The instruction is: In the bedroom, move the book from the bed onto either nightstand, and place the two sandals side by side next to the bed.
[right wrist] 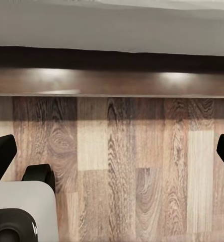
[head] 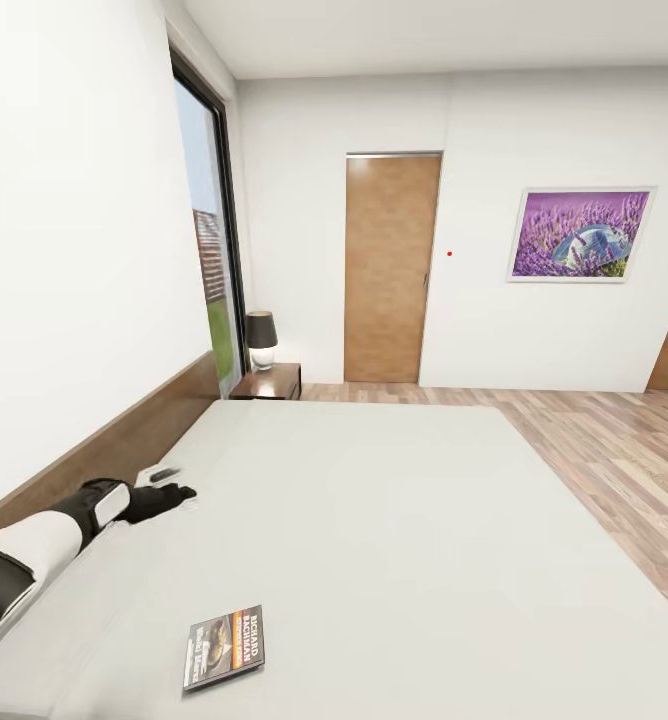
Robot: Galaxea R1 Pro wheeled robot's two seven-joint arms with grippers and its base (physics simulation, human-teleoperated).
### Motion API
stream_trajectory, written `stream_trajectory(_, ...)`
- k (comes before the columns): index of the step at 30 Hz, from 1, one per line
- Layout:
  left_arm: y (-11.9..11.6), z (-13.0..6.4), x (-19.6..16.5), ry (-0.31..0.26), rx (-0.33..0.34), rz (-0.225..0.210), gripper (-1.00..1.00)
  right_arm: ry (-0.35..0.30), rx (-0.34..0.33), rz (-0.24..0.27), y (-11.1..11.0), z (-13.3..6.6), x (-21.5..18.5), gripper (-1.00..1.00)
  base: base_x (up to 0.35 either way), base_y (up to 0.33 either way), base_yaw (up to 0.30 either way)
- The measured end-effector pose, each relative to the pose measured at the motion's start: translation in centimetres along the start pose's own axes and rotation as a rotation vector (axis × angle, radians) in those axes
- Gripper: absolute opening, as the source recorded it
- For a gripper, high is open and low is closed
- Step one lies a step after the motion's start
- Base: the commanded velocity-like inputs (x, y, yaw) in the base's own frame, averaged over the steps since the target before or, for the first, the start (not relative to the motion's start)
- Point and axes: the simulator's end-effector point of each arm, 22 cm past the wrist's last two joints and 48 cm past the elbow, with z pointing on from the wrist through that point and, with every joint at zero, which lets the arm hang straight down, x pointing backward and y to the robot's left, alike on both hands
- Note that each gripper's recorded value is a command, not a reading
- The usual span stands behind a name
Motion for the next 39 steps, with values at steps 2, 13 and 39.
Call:
stream_trajectory(2, 0.6, -0.6, -1.2, -0.015, 0.006, -0.056, 1.00, 0.000, 0.001, 0.001, 0.0, 0.0, 0.0, 1.00, 0.000, 0.000, 0.000)
stream_trajectory(13, 1.3, -1.8, -4.4, -0.090, 0.056, -0.353, 1.00, 0.000, 0.000, 0.001, 0.0, 0.0, 0.0, 1.00, 0.000, 0.000, 0.000)
stream_trajectory(39, 18.2, -8.4, -10.6, -0.311, -0.471, 0.261, 1.00, 0.000, -0.001, 0.000, 0.1, 0.0, 0.0, 1.00, 0.000, 0.000, 0.000)
